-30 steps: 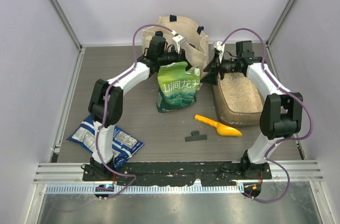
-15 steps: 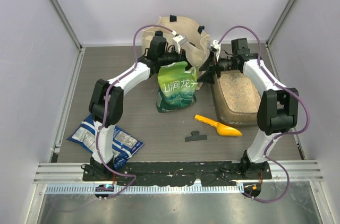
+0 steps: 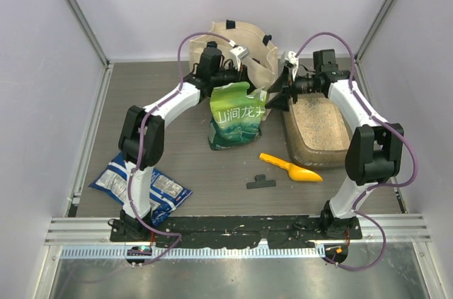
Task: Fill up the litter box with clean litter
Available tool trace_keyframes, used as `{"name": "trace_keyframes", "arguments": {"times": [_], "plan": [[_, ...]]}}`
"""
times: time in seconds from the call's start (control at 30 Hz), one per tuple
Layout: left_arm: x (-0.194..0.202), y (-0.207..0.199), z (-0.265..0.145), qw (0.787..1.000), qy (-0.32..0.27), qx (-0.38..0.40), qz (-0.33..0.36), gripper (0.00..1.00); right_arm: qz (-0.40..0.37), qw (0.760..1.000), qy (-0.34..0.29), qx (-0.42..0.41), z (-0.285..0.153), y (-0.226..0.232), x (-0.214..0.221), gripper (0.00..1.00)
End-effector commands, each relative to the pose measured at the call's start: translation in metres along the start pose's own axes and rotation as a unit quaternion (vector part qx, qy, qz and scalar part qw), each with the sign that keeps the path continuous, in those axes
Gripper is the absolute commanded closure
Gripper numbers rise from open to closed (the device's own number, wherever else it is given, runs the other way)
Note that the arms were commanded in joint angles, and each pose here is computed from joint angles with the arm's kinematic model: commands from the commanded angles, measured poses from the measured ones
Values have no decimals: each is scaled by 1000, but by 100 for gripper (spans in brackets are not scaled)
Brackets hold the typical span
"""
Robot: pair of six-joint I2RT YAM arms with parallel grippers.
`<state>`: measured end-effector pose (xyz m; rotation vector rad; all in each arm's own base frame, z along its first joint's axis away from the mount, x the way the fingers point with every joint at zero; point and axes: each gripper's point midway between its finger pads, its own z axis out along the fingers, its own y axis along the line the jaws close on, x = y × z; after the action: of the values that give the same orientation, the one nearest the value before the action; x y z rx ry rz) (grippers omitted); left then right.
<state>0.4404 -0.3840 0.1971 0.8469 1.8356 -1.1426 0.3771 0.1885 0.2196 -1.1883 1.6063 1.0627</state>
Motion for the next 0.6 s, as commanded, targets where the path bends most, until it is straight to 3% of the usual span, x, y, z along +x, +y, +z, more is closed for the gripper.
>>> {"name": "trace_keyframes", "arguments": {"times": [0.0,0.27,0.57], "plan": [[-19,-3,-5,1000,-15,-1,22,79,-49,999,1,13,3,3,-12,20],[-18,-7,-7,1000,-13,3,19,79,-51,995,-41,77,11,-23,-24,20],[-12,-16,-4,999,-3,37,3,79,-56,996,-57,46,12,-18,-36,19]]}}
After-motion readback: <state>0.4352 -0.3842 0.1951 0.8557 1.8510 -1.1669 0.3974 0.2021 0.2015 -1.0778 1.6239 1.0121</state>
